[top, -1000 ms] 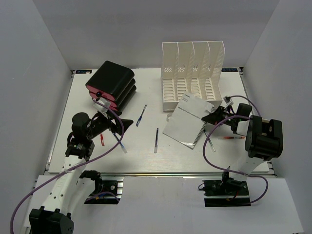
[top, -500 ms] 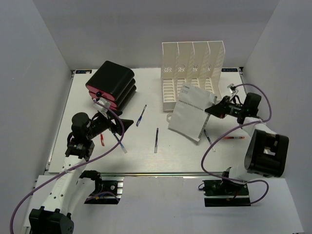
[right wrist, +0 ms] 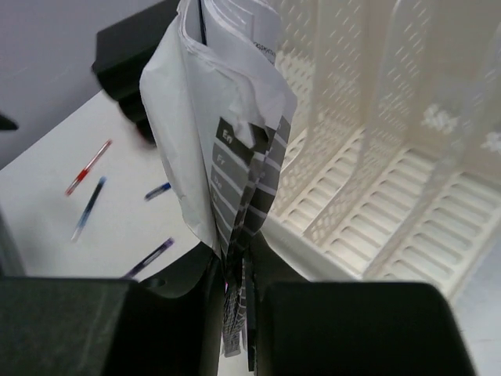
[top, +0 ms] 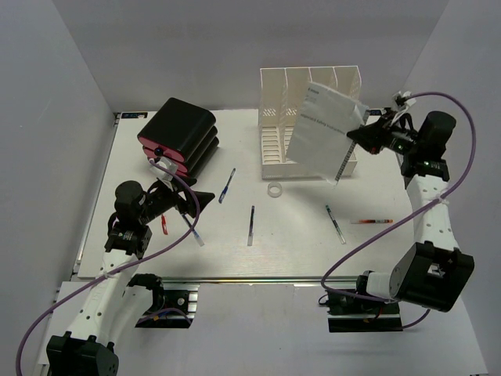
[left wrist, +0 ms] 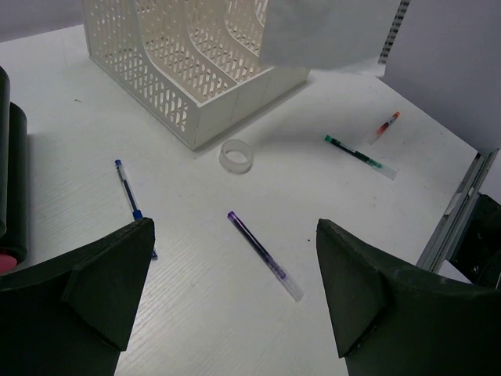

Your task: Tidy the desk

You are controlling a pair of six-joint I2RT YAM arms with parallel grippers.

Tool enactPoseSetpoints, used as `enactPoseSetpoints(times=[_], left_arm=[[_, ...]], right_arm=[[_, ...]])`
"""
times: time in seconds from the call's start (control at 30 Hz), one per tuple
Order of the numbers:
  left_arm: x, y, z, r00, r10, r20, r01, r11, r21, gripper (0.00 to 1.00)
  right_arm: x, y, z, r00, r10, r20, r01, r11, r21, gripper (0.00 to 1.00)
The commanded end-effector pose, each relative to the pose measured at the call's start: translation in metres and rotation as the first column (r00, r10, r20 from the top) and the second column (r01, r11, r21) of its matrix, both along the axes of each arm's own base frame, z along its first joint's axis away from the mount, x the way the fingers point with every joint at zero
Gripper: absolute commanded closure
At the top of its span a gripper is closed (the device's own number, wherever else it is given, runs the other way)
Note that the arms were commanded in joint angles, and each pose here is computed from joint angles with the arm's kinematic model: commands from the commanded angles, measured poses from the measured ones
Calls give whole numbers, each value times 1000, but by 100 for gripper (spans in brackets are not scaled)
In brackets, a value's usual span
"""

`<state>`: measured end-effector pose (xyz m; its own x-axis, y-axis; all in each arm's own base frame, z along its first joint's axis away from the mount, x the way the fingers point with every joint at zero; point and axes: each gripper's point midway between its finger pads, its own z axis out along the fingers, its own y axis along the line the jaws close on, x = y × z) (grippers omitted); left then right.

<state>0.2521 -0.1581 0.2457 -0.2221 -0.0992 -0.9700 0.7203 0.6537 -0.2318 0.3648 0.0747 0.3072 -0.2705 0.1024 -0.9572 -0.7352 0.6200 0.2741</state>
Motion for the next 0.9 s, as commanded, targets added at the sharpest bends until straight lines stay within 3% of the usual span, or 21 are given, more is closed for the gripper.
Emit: enactPoseSetpoints(times=[0.0,0.13,0.43,0.87], left_arm=[[-2,-1,11,999,-18,38,18,1000,1,6],[-2,-1,10,999,-18,35,18,1000,1,6],[0,-1,8,999,-15,28,15,1000,4,6],[1,-1,6,1000,-15,19,15,1000,7,6]], right_arm=[[13,-17,67,973,-153,170,158,987,-18,100],[31,-37,87,930,-301,211,309,951,-1,100],[62,-62,92,871,-442,216,452,892,5,100],[84,-59,83,829,-490,270,517,855,-36,100]])
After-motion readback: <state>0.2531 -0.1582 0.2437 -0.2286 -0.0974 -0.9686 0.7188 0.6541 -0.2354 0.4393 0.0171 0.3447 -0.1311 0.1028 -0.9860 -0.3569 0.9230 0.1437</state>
